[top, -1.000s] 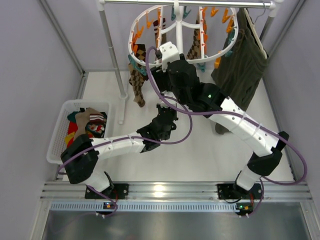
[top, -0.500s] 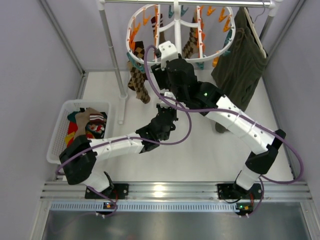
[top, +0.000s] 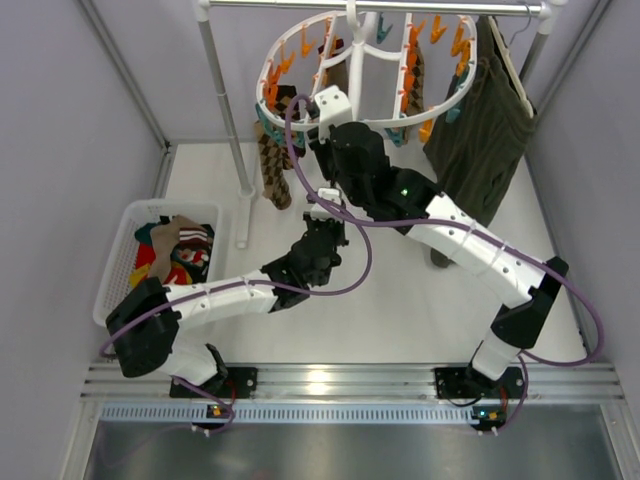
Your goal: Remove the socks clipped to the hanger
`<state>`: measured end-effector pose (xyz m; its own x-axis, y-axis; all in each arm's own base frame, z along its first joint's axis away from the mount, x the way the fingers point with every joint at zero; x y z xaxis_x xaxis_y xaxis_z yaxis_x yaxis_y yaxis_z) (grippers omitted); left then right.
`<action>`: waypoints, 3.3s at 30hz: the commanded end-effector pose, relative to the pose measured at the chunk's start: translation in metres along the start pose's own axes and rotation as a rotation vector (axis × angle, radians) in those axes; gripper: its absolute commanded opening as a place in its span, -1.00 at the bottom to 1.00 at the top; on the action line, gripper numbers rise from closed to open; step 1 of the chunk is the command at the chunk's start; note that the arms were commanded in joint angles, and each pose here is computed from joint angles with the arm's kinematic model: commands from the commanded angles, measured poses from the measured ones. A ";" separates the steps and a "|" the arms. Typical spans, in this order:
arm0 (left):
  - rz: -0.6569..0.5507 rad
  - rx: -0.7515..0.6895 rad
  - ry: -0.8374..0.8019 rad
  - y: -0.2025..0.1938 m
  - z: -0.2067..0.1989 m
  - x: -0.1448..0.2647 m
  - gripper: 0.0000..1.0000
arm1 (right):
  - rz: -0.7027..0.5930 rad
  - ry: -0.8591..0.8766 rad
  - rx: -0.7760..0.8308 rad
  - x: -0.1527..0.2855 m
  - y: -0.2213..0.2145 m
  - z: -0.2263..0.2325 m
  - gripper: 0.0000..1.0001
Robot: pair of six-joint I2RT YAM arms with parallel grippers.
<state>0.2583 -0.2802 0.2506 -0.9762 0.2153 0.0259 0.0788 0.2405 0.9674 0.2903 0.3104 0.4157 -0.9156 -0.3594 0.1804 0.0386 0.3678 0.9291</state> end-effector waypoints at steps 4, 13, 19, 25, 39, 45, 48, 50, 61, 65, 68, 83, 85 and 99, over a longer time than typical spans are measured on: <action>-0.002 0.082 -0.019 -0.005 0.002 0.007 -1.00 | -0.113 -0.024 -0.091 0.012 0.025 -0.017 -0.47; -0.009 0.089 -0.037 0.000 -0.003 0.006 -1.00 | -0.145 -0.050 -0.129 0.012 0.032 -0.021 -0.33; -0.005 0.092 -0.034 -0.002 0.000 0.008 -1.00 | -0.155 -0.059 -0.143 0.012 0.034 -0.021 -0.78; -0.001 0.089 0.012 -0.009 0.013 0.014 -1.00 | -0.150 -0.051 -0.145 0.014 0.031 -0.021 -0.76; 0.088 0.218 0.379 0.038 0.125 0.064 -1.00 | -0.176 -0.002 -0.162 0.049 0.011 -0.033 0.49; -0.025 0.321 0.520 0.097 0.184 0.105 -1.00 | -0.184 0.073 -0.231 0.081 -0.011 -0.038 0.99; -0.056 0.303 0.586 0.123 0.195 0.109 -1.00 | -0.191 0.160 -0.253 0.098 -0.024 -0.034 0.99; -0.046 0.273 0.651 0.132 0.204 0.109 -1.00 | -0.176 0.211 -0.263 0.109 -0.036 -0.032 0.99; 0.121 0.459 0.855 0.141 0.287 0.062 -1.00 | -0.212 0.352 -0.284 0.147 -0.070 -0.030 0.99; 0.183 0.484 0.913 0.116 0.300 0.050 -1.00 | -0.202 0.286 -0.283 0.140 -0.064 -0.036 0.99; 0.226 0.489 0.947 0.099 0.309 0.040 -1.00 | -0.192 0.282 -0.268 0.136 -0.056 -0.036 0.99; 0.250 0.582 1.109 0.053 0.329 0.058 0.96 | -0.129 0.093 -0.284 0.082 -0.026 -0.049 0.99; 0.219 0.586 1.073 0.064 0.324 0.063 0.96 | -0.123 0.076 -0.289 0.077 -0.021 -0.052 0.99; 0.117 0.497 0.795 0.113 0.283 0.106 0.97 | -0.134 -0.003 -0.414 0.039 -0.016 -0.062 0.99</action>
<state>0.2271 0.0434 0.2836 -0.7430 -0.4578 0.4882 0.0438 0.6947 0.7180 0.2668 0.2447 0.3961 -0.8733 -0.4623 0.1538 0.1203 0.1013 0.9876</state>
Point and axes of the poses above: each gripper's point midway between its finger pads, its own x axis back along the fingers, its own z axis along the line the jaws close on, y = z × x, the point moved 7 cm from there along x, back along the fingers, and after that the axes turned 9 degrees about x, right-handed, at the moved point
